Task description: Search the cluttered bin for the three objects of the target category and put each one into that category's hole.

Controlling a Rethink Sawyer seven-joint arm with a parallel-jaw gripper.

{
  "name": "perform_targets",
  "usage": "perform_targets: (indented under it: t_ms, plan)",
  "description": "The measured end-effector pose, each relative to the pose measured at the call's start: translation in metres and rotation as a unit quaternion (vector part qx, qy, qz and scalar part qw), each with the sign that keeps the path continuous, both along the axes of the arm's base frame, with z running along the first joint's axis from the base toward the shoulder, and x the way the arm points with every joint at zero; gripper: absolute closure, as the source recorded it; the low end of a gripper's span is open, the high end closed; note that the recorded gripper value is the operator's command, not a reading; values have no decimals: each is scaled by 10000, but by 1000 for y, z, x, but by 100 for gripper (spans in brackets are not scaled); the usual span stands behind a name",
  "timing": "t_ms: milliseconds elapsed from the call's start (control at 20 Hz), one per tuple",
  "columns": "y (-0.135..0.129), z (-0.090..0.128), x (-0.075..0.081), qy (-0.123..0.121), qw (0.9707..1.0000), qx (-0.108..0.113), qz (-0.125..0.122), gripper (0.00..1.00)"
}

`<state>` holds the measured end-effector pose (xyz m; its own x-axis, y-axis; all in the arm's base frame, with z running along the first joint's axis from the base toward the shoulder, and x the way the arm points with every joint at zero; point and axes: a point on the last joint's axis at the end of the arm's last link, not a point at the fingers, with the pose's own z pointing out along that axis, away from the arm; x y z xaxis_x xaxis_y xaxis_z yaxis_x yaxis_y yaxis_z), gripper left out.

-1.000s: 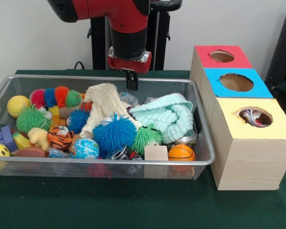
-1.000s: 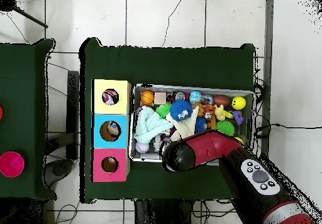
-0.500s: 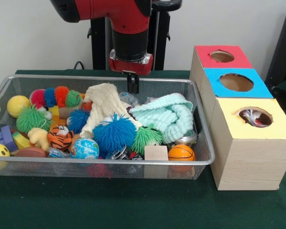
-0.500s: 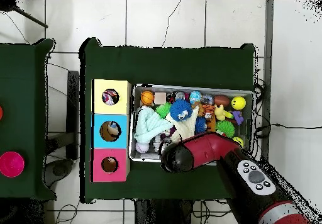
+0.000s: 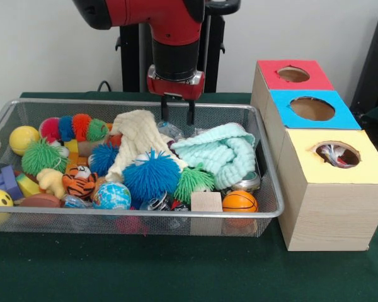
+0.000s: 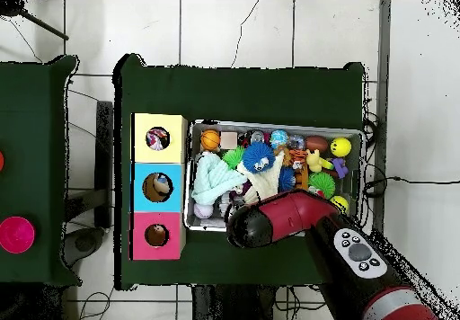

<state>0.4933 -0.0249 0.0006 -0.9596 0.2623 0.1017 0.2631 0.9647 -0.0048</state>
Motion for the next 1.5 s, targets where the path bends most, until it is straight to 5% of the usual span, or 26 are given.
perform_targets:
  t_ms: [750, 1500]
  plan:
    - [-17, -12, 0, 53, 9997, 55, -231, 0]
    - [-27, -48, 24, 195, 9980, 232, -551, 0]
